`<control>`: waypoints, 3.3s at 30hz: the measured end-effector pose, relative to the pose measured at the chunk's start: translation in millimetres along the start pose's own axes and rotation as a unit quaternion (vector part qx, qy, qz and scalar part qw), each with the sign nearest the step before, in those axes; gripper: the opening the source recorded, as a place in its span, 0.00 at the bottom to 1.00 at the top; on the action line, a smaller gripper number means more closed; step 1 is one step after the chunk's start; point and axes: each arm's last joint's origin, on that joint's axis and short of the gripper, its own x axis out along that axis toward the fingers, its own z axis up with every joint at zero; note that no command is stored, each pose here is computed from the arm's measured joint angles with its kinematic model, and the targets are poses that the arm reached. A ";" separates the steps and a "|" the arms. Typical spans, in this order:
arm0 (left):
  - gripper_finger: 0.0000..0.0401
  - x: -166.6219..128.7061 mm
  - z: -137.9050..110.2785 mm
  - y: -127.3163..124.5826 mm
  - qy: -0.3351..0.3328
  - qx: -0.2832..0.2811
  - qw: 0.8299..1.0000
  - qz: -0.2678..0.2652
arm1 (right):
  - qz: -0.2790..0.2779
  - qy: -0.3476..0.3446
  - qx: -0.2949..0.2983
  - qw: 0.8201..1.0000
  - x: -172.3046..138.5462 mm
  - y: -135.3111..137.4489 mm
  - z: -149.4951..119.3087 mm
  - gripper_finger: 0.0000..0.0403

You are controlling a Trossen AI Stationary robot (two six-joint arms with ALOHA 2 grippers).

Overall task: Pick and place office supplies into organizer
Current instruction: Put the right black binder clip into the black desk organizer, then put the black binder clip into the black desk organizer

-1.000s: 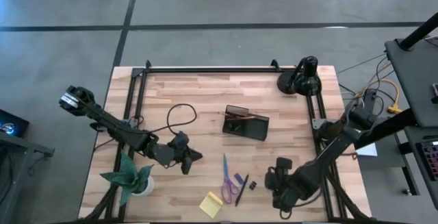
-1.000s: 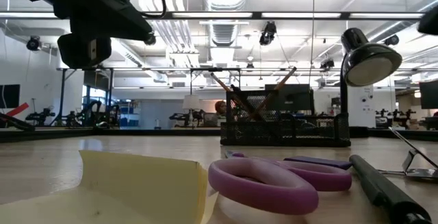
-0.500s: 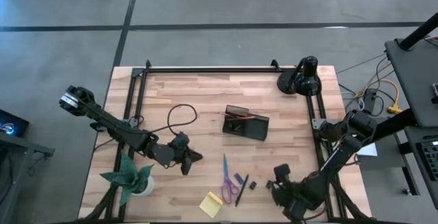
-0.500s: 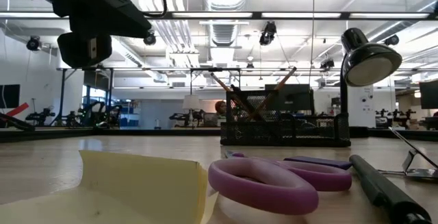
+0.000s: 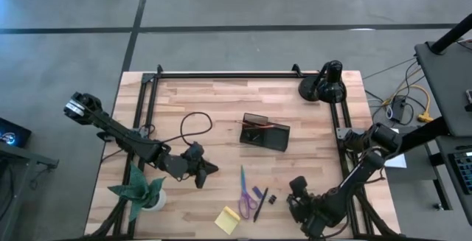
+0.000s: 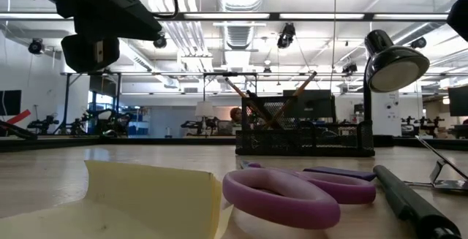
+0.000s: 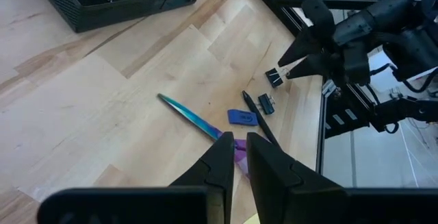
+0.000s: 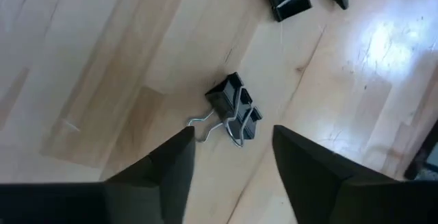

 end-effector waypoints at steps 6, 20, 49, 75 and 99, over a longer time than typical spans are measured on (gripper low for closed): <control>0.06 0.0 -0.1 0.1 0.000 -0.001 1.000 0.000 | -0.007 -0.004 -0.022 1.000 1.0 -0.2 0.7 0.27; 0.06 0.1 0.1 0.2 0.000 -0.003 1.000 0.001 | -0.011 -0.006 -0.007 1.000 8.0 -15.3 8.7 0.03; 0.06 0.1 -0.3 0.3 0.000 0.013 1.000 0.001 | -0.121 -0.067 0.203 0.969 55.3 -271.5 35.4 0.02; 0.06 0.3 -0.7 1.5 0.001 0.015 1.000 0.003 | 0.006 -0.058 0.103 0.993 19.1 -197.4 41.1 0.42; 0.06 0.1 -0.9 1.4 0.002 0.011 1.000 0.001 | 0.183 -0.074 -0.022 0.980 38.4 -106.0 60.1 0.45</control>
